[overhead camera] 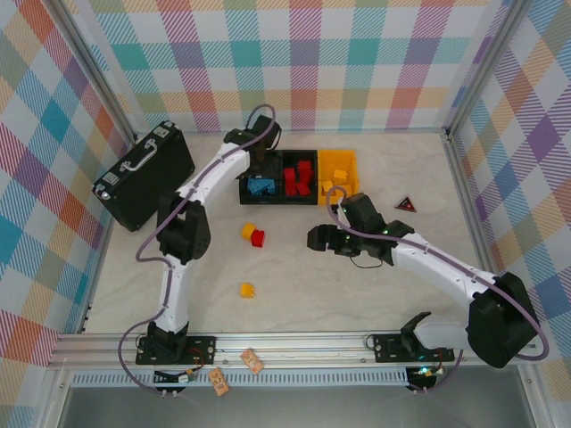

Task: Sort the legos into containers by color
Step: Pick up the lego from the center of the table.

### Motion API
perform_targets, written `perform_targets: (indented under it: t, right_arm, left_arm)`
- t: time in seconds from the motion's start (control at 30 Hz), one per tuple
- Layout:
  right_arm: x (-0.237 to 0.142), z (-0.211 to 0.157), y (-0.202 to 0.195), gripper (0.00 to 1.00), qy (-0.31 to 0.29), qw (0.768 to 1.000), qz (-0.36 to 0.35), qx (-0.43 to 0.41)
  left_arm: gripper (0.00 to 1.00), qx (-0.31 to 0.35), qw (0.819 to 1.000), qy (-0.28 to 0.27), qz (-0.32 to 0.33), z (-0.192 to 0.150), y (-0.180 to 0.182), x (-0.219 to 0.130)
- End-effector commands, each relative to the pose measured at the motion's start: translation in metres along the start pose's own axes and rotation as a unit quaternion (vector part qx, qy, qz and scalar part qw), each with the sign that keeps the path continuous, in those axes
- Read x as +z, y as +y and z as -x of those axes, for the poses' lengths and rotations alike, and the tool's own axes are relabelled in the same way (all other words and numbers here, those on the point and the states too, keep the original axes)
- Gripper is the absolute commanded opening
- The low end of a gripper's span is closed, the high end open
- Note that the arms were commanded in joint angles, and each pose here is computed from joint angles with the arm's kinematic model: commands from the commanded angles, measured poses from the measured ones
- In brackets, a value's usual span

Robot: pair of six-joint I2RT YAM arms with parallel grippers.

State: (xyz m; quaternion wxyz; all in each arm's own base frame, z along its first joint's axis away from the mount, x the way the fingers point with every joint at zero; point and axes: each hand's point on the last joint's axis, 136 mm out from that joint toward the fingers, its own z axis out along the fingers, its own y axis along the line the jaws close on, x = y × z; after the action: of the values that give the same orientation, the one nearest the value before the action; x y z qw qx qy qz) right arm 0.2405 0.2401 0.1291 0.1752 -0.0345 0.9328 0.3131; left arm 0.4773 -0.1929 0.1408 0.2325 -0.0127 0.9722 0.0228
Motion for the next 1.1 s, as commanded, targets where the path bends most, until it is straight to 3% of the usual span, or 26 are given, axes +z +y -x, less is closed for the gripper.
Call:
perform_targets:
  t: [0.0, 0.27, 0.67, 0.87, 1.07]
  right_arm:
    - [-0.002, -0.003, 0.001, 0.75, 0.006, 1.000, -0.012, -0.024]
    - [0.001, -0.004, 0.008, 0.75, 0.010, 0.999, -0.001, -0.033]
    - [0.007, -0.019, 0.000, 0.74, 0.021, 0.999, -0.014, -0.029]
    - [0.007, -0.021, -0.005, 0.74, 0.019, 0.999, -0.018, -0.023]
    - [0.009, -0.023, -0.006, 0.74, 0.020, 0.999, -0.019, -0.019]
  left_arm:
    - [0.78, -0.009, 0.998, -0.040, -0.052, -0.003, -0.008, -0.051]
    - [0.75, -0.008, 0.995, -0.010, -0.095, -0.071, 0.006, -0.075]
    - [0.74, -0.001, 0.990, 0.042, -0.131, -0.165, 0.001, -0.061]
    - [0.75, -0.002, 0.990, 0.055, -0.129, -0.186, -0.010, -0.037]
    - [0.76, 0.014, 0.994, 0.041, -0.097, -0.186, -0.014, -0.014]
